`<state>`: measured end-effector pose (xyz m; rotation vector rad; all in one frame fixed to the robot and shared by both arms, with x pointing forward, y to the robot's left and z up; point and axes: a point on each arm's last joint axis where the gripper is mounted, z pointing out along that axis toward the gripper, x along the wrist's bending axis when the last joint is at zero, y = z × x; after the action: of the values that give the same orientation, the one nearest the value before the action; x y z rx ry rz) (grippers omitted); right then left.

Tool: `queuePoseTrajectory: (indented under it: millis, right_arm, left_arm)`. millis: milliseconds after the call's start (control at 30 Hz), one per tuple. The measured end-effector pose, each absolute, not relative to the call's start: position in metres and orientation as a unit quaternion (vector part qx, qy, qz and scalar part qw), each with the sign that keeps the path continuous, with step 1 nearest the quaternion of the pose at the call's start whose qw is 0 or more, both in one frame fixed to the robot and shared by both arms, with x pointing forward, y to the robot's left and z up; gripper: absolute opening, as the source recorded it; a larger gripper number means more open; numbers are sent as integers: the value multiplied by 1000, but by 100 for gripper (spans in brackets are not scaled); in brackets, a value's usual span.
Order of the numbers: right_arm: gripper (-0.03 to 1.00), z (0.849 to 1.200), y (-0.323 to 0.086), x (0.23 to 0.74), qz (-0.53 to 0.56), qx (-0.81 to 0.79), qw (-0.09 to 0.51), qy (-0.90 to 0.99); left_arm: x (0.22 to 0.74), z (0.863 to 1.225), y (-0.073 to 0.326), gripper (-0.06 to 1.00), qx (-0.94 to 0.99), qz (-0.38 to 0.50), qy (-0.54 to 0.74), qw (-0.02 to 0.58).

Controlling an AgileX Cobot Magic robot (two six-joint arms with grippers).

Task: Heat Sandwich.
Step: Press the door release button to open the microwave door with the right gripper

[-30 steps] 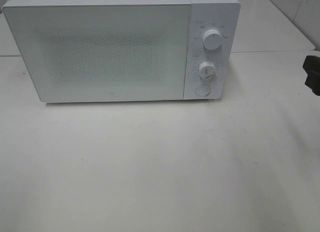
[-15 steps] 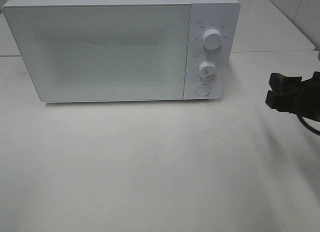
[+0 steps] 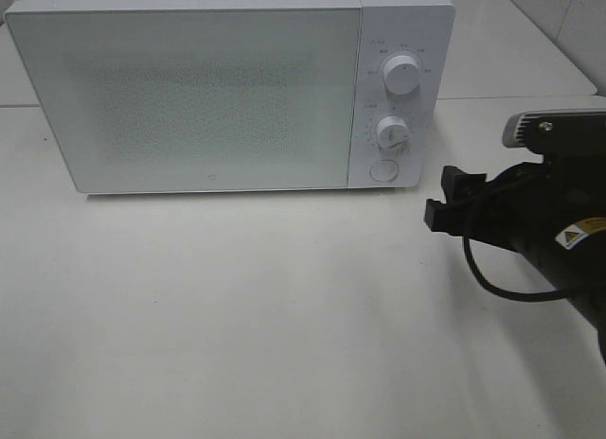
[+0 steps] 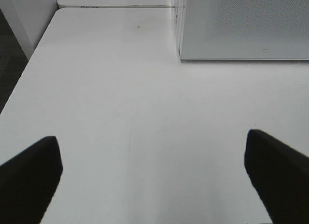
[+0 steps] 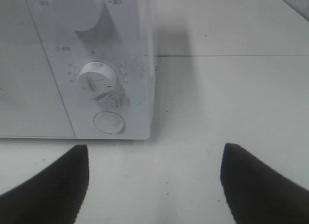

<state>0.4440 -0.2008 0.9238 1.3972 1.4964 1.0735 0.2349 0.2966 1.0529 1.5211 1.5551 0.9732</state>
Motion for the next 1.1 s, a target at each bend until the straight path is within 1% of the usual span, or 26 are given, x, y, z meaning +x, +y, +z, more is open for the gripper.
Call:
queuePoseTrajectory:
  millis: [33,200,433,867,967,1033,1067,1100]
  right_arm:
    - [73,924,-201,444,425,553,403,592]
    - [73,918,-176,453,426,539,396,608]
    - [73,913,-157,466,425,541,380,618]
    - [73,911,-155,467,424,550,369,618]
    - [73,911,-155,467,434,567,356,602]
    - [73,911,-155,467,446,587,342,583]
    - [73,910,-155,467,458,609,324,560]
    - [73,910,-155,467,458,609,324,560]
  left_arm:
    - [235,1053,297,97,593,379,606,370]
    - [235,1053,297,97,593,379,606,370]
    - [235,1053,297,97,593,379,606,370]
    - [235,1053,297,97,593,379,606,370]
    - [235,1053,297,97,593,379,606,370]
    - [235,1053,297,97,593,379,606,370]
    - [235,1053,297,97,593,379,606,370]
    - [235,1053,297,97,593,379,606,370]
